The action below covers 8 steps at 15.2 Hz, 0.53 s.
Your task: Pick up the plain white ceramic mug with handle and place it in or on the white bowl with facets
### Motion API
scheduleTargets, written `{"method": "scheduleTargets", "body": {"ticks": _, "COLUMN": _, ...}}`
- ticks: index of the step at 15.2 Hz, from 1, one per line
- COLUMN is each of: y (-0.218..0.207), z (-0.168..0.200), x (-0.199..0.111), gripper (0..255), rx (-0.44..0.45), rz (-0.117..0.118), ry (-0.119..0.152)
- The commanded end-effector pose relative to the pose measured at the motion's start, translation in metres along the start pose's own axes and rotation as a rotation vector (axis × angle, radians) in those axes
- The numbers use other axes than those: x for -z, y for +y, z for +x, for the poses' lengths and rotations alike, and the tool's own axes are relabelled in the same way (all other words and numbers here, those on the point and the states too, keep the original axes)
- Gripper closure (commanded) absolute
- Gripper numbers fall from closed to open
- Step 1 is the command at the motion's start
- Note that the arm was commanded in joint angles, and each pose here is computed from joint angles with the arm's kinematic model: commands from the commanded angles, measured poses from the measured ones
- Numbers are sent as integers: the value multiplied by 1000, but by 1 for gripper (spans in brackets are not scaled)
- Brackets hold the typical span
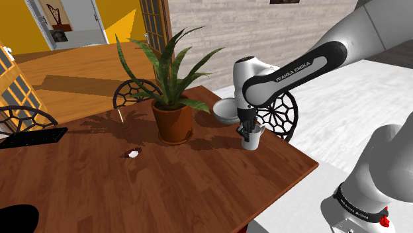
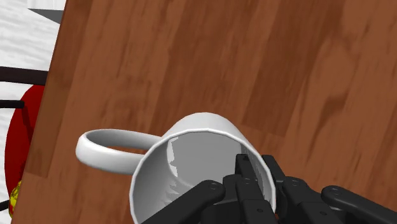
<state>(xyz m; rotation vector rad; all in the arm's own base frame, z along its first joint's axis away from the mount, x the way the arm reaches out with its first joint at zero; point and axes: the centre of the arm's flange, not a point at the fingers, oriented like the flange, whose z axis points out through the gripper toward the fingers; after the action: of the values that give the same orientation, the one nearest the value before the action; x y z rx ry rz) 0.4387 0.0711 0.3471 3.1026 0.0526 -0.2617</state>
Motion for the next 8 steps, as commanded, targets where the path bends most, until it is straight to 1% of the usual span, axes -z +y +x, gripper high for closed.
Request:
{"method": "scheduleTargets", "body": {"ticks": 1, "y": 0, "z": 0, "x": 0, "gripper": 255, "rx": 0, "rz": 0, "ry": 0}}
{"method": "scheduleTargets", "body": {"ticks": 3, "y": 0, "z": 0, "x": 0, "gripper": 255, "rx": 0, "rz": 0, "ry": 0}}
{"method": "scheduleTargets", "body": {"ticks": 8, "y": 1, "z": -4, "x": 26, "gripper": 255, "rx": 0, "rz": 0, "ry": 0}}
